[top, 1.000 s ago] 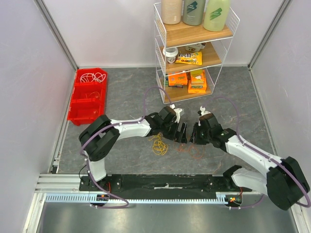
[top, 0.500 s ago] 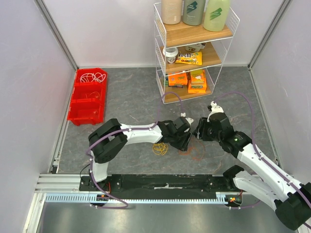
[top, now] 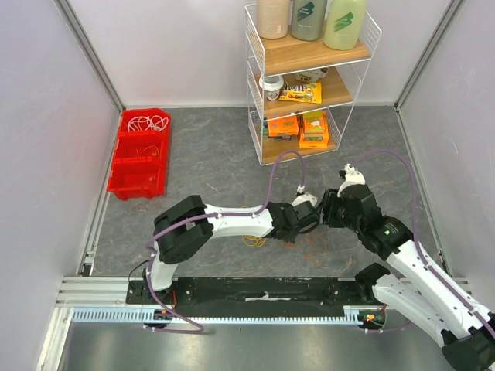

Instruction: Untangle the cables

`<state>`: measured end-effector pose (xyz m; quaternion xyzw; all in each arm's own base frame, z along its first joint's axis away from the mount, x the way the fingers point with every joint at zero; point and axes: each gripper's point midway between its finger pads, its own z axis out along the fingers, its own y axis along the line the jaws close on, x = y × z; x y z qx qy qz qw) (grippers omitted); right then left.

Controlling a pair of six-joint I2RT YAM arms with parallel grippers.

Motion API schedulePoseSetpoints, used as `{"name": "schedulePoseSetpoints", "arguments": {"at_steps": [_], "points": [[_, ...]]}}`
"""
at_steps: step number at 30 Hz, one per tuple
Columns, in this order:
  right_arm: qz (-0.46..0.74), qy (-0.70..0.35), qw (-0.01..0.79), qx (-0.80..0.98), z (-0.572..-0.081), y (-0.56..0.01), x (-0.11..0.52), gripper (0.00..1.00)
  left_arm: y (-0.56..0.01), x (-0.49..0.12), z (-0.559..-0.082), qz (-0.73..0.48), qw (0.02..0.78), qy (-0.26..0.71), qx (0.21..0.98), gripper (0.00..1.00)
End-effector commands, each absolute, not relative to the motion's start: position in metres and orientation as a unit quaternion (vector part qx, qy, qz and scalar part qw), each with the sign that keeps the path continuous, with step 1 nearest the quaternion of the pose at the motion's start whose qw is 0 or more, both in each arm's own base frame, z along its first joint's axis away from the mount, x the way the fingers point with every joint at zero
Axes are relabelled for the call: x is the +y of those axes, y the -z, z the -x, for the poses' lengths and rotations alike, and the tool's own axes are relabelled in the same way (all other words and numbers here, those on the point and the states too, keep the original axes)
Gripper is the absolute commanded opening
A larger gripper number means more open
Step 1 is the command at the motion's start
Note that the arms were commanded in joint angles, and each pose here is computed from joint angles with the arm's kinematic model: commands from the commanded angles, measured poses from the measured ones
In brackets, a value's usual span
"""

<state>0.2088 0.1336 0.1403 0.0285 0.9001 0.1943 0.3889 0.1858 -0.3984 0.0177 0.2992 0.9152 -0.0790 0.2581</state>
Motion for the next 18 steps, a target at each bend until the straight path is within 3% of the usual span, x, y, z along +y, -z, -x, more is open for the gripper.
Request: {"name": "schedulePoseSetpoints", "arguments": {"at_steps": [1, 10, 16, 18], "points": [[-0.038, -0.199, 0.412, 0.888, -0.212, -0.161, 0.132, 0.53, -0.03, -0.378, -0.199, -0.295, 0.291, 0.03, 0.91, 0.02], [-0.043, -0.186, 0.426, 0.884, -0.215, -0.166, 0.125, 0.54, -0.141, -0.372, -0.194, -0.281, 0.355, 0.21, 0.867, 0.02], [-0.04, -0.182, 0.423, 0.887, -0.218, -0.164, 0.126, 0.54, -0.222, -0.314, -0.235, -0.186, 0.412, 0.339, 0.826, 0.02], [-0.039, -0.183, 0.421, 0.888, -0.218, -0.163, 0.128, 0.54, -0.246, -0.282, -0.253, -0.141, 0.446, 0.34, 0.816, 0.02]]}}
